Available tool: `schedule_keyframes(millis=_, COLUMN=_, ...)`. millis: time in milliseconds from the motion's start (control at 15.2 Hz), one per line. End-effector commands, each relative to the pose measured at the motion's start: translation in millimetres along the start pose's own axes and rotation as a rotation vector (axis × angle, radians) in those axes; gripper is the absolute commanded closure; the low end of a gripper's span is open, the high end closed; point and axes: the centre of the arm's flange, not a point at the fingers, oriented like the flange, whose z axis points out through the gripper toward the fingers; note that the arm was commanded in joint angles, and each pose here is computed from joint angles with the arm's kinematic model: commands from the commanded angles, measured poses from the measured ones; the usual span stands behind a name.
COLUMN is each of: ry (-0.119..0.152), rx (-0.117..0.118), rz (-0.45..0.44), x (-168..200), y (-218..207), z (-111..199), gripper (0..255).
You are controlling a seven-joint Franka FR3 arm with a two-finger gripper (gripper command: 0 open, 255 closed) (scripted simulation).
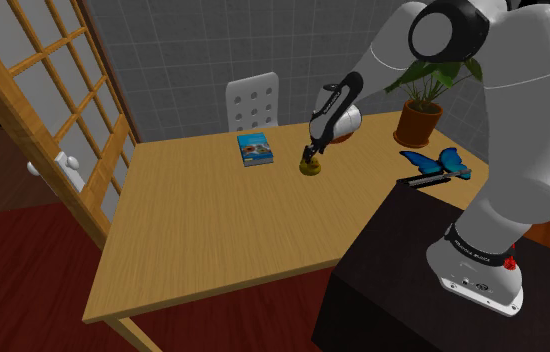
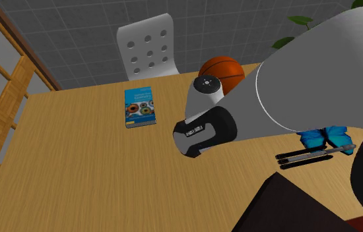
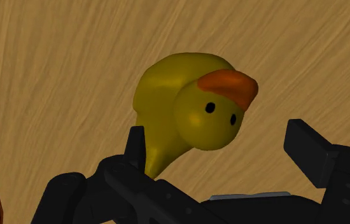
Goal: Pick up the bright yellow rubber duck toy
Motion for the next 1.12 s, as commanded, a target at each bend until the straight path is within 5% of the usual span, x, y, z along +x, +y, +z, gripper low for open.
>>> schedule_keyframes(millis=0, ry=0.001, rx=0.0, rz=-0.001, x=-2, y=-1, z=13, gripper=0)
schedule_keyframes(millis=462, ry=0.001, rx=0.0, rz=-0.001, x=-5, y=-3, z=37, gripper=0)
schedule_keyframes(millis=528, ry=0.001, rx=0.0, rz=-0.001, x=-5, y=-3, z=37, gripper=255)
schedule_keyframes(millis=1056, ry=0.001, rx=0.0, rz=-0.001, x=-6, y=-3, z=37, gripper=255)
